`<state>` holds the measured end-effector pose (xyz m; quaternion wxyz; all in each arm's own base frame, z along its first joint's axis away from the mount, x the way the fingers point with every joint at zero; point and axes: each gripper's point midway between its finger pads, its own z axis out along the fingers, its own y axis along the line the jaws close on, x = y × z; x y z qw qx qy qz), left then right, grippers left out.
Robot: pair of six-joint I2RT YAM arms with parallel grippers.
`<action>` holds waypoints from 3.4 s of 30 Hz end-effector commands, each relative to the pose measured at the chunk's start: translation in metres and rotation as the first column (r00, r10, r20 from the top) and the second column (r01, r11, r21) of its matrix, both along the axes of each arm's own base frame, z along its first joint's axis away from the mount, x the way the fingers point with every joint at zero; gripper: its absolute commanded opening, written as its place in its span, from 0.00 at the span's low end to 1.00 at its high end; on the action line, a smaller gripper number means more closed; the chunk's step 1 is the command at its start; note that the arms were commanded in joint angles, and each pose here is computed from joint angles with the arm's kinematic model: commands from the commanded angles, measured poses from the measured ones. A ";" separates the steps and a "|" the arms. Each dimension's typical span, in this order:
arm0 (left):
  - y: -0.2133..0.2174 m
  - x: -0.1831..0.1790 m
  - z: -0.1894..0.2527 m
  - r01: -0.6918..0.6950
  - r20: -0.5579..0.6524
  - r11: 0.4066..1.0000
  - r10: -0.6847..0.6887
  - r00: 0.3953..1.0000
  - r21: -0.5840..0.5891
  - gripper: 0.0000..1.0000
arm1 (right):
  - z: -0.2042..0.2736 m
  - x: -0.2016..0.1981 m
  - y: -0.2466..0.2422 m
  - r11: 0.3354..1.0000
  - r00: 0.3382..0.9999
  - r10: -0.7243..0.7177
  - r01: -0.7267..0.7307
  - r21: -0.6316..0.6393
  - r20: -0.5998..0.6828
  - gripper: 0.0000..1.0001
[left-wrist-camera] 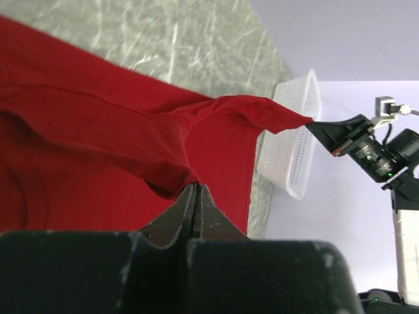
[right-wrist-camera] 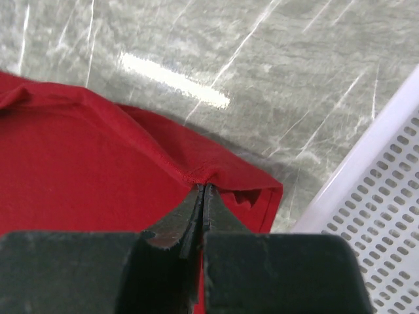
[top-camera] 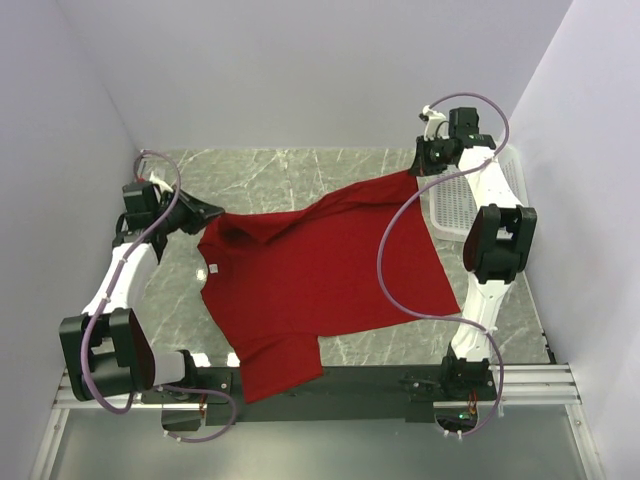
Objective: Fold and stack the t-shirts
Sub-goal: Fold the tshirt
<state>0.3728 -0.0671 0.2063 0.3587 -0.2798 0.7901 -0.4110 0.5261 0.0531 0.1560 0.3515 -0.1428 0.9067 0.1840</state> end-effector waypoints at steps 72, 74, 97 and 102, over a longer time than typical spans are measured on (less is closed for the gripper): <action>-0.032 -0.077 -0.015 0.098 -0.110 0.993 -0.105 0.988 -0.067 0.00 | 0.000 -0.017 -0.047 0.824 0.982 -0.043 0.139 -0.549 0.184 0.00; -0.035 -0.078 -0.011 0.110 -0.102 0.991 -0.118 0.988 -0.078 0.01 | -0.007 -0.023 -0.041 0.826 0.988 0.004 0.085 -0.557 0.157 0.00; -0.032 -0.087 -0.070 0.115 -0.225 0.992 -0.121 0.967 -0.043 0.01 | -0.024 -0.030 -0.049 0.792 0.995 0.022 0.039 -0.609 0.093 0.00; -0.031 -0.094 -0.086 0.120 -0.271 0.992 -0.125 0.954 -0.034 0.15 | -0.029 -0.038 -0.043 0.802 0.997 0.044 0.006 -0.598 0.068 0.25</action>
